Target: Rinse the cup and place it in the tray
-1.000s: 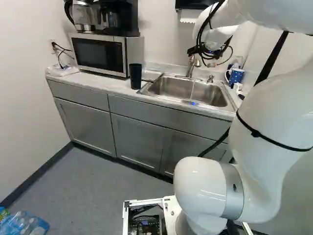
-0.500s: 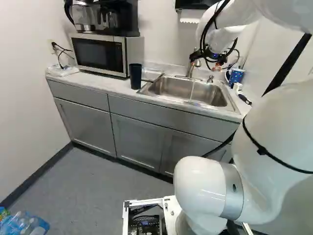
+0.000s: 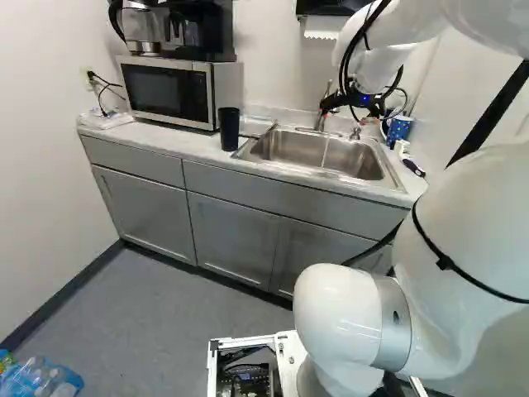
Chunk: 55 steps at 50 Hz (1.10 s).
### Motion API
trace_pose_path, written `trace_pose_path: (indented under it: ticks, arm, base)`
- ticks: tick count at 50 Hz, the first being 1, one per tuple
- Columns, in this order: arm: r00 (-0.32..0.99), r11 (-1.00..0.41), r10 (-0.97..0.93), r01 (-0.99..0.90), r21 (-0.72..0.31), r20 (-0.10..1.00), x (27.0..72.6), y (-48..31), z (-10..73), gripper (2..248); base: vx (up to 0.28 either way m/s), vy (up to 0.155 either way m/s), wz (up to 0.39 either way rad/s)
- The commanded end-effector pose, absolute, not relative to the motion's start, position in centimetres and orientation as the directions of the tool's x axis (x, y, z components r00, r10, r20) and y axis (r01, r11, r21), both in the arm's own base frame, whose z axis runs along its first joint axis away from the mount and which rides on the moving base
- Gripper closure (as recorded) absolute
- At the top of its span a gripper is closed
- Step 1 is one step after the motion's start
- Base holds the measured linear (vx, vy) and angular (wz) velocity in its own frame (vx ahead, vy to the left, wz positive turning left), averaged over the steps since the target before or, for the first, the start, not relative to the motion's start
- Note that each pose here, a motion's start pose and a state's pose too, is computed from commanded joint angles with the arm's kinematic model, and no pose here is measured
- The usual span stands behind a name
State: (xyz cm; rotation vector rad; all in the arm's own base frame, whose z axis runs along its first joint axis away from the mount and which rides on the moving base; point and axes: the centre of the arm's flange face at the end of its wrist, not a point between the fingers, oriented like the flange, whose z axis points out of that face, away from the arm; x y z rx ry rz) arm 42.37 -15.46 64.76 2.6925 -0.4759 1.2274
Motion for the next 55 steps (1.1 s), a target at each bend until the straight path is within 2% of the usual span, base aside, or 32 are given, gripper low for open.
trace_pose_path:
  ticks: [29, 55]
  arm:
    - [0.717, -0.939, -0.262, -0.343, 0.000, 0.646, 41.4, -15.1, 63.8, 3]
    - [0.725, -0.950, -0.240, -0.313, -0.001, 0.645, 41.3, -13.6, 63.8, 3]
  base:
    - [0.000, 0.000, 0.000]
    - [0.000, 0.000, 0.000]
